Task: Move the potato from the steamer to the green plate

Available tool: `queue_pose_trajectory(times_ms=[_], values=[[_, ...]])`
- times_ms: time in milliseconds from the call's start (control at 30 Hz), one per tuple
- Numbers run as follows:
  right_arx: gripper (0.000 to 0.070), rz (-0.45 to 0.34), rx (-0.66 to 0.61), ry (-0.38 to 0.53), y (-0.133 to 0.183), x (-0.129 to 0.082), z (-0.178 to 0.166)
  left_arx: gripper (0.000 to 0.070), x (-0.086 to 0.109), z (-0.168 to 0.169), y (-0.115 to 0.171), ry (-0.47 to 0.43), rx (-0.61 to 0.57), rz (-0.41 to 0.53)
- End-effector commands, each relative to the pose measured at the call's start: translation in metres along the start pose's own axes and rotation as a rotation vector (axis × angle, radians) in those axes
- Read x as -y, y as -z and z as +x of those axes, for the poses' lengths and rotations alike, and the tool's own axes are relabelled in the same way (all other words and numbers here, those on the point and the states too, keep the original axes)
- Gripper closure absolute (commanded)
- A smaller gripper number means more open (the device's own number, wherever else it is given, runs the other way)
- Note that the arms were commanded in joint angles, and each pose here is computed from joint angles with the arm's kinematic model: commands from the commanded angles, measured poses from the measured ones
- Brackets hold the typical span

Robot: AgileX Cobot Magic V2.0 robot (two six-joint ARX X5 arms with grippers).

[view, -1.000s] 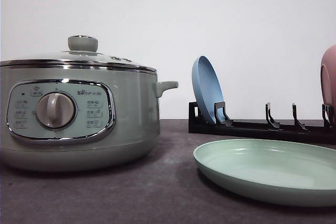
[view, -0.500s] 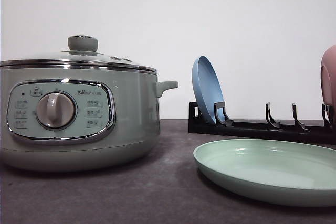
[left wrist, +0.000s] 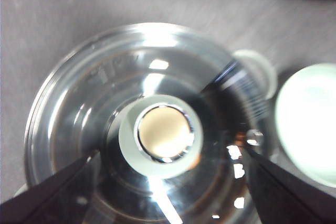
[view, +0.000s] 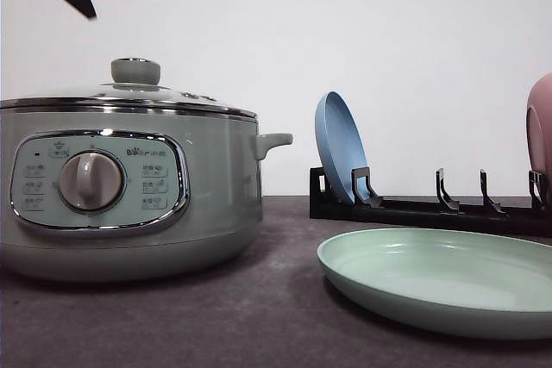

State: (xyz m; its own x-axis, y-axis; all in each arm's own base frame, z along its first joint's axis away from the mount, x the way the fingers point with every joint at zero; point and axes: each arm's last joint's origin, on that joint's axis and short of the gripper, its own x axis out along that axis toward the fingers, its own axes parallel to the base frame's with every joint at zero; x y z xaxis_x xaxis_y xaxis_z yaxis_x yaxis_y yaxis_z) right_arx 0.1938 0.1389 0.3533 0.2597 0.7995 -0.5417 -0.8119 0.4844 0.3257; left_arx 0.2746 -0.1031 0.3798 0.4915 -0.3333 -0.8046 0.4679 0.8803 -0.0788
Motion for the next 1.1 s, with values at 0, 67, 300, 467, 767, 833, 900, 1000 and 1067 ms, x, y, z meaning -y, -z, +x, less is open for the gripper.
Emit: queue_pose_trajectory(times_ms=[0,67,300,467,767,833,900,1000,1067], values=[[0.0284,-0.028,0.012,-0.007,-0.005,-0.002,-0.001,0.015,0.001,0.006,-0.007,-0.006,0.0,0.031],[0.0284,-0.028,0.012,-0.007,-0.005,-0.002,-0.001,0.015,0.001,0.017,-0.009,-0.009,-0.025,0.032],[0.0284,-0.027,0.012,-0.008,-0.005,-0.002,-0.001,0.015,0.0,0.04,-0.014,-0.005,-0.053,0.034],[0.0284,-0.027,0.012,-0.007,-0.005,-0.002,-0.001,0.0151,-0.001,0.05,-0.016,-0.004,-0.062,0.033],[0.0284,-0.037,0.012,0.005,-0.005,-0.002,-0.001,0.0163,0.001,0.059,-0.016,0.004,-0.09,0.038],[0.0284,-0.039,0.011,0.016,-0.005,-0.002,-0.001,0.0189,0.002,0.059,-0.016,0.005,-0.093,0.039],[0.0284,-0.039,0.011,0.02,-0.005,-0.002,-0.001,0.0199,0.002,0.06,-0.015,0.006,-0.098,0.037],[0.0284,-0.039,0.011,0.02,-0.005,-0.002,-0.001,0.0226,0.002,0.06,-0.015,0.005,-0.103,0.036],[0.0284,-0.039,0.011,0.019,-0.005,-0.002,-0.001,0.0285,0.002,0.06,-0.015,0.002,-0.105,0.036]])
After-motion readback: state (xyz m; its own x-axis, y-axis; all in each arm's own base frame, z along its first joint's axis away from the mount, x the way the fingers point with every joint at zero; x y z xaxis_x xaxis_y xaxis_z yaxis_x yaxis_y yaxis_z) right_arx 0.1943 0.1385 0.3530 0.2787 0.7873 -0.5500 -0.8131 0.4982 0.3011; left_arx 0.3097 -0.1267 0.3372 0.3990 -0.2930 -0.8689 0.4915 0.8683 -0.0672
